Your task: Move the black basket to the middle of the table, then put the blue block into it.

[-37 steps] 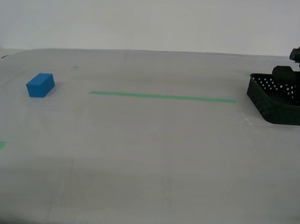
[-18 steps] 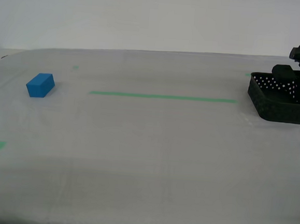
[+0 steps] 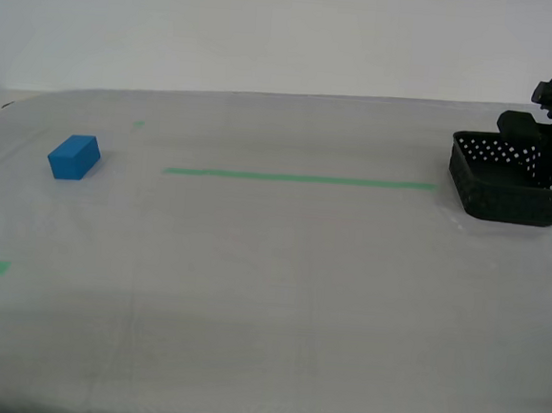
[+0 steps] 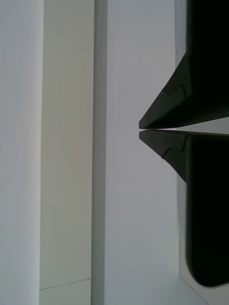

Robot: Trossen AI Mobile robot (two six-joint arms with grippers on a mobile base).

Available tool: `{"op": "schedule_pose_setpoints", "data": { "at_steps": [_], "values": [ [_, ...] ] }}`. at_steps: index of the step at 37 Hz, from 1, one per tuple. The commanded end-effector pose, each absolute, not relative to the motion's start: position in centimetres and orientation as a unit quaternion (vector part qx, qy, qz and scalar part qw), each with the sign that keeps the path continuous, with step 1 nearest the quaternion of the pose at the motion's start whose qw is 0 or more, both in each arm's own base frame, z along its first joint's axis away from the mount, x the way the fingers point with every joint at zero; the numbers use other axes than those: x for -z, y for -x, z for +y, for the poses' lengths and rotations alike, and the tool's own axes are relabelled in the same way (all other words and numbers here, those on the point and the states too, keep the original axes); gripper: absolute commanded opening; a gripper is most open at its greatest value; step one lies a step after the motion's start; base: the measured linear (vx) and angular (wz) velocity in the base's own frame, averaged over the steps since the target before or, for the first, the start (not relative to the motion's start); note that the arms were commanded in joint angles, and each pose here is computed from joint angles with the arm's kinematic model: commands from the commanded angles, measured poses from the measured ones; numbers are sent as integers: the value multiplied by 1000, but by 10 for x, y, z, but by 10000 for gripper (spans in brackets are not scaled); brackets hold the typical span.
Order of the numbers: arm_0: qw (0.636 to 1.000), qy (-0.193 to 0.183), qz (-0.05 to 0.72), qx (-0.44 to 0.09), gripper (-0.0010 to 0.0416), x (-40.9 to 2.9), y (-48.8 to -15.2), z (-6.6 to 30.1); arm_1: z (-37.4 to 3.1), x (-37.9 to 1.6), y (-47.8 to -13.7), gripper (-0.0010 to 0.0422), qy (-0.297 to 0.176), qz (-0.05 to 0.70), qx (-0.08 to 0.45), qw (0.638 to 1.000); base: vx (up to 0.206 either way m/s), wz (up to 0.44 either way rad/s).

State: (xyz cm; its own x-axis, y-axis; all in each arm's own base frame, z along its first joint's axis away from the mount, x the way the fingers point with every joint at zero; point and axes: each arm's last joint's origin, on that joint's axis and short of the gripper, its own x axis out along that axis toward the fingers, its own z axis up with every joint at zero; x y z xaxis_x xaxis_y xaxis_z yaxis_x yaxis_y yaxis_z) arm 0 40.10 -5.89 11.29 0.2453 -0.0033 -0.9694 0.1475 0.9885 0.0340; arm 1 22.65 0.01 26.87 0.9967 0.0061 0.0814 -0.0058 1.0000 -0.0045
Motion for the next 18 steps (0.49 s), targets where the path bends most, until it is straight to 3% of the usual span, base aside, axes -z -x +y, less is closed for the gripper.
{"op": "schedule_pose_setpoints", "data": {
  "at_steps": [1, 18],
  "values": [
    [787, -61, 612, 47, -1, -121, -399, -57, 0, -270, -226, 0, 1, -44, -3, 999, 0, 0],
    [805, -61, 588, 46, -1, -157, -395, -30, 0, -270, -226, 0, 1, -44, -3, 999, 0, 0]
  ]
}}
